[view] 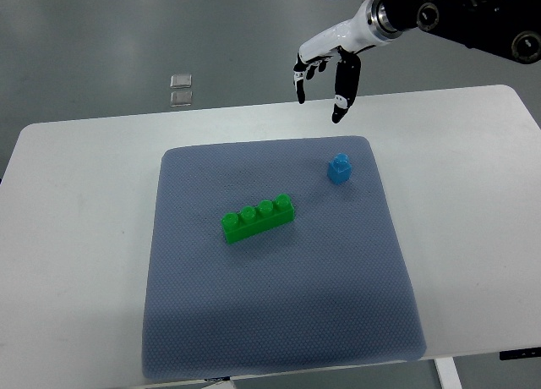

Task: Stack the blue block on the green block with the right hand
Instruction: 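Move the right hand over the small blue block and lower it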

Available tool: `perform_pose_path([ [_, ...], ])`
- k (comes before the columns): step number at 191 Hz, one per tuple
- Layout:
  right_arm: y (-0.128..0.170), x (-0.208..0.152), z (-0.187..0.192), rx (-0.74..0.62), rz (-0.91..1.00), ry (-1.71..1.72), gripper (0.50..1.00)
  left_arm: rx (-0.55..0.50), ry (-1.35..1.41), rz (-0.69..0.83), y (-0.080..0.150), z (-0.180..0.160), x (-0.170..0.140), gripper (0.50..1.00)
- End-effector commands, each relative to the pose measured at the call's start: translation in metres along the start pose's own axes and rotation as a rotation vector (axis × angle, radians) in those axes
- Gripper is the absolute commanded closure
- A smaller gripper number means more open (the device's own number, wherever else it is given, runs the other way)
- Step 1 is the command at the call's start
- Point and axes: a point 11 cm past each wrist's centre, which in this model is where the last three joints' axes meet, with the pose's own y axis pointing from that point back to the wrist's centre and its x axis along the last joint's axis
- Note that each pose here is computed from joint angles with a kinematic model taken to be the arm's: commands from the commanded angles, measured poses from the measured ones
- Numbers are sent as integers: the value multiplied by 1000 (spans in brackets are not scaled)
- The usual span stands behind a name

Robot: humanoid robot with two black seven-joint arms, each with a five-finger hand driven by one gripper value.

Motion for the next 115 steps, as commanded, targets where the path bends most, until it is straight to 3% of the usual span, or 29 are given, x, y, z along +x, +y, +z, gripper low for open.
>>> perform_pose_path([
  [1, -4, -4, 0, -11, -13, 2, 576, 2, 1, 0, 0, 0, 0, 500],
  [55, -21, -36, 24, -20, -64, -68, 581, 1, 4, 1, 0, 0, 1, 500],
  [115, -58, -75, 53, -58, 11, -160, 589, 2, -1, 2, 0, -1, 1, 500],
])
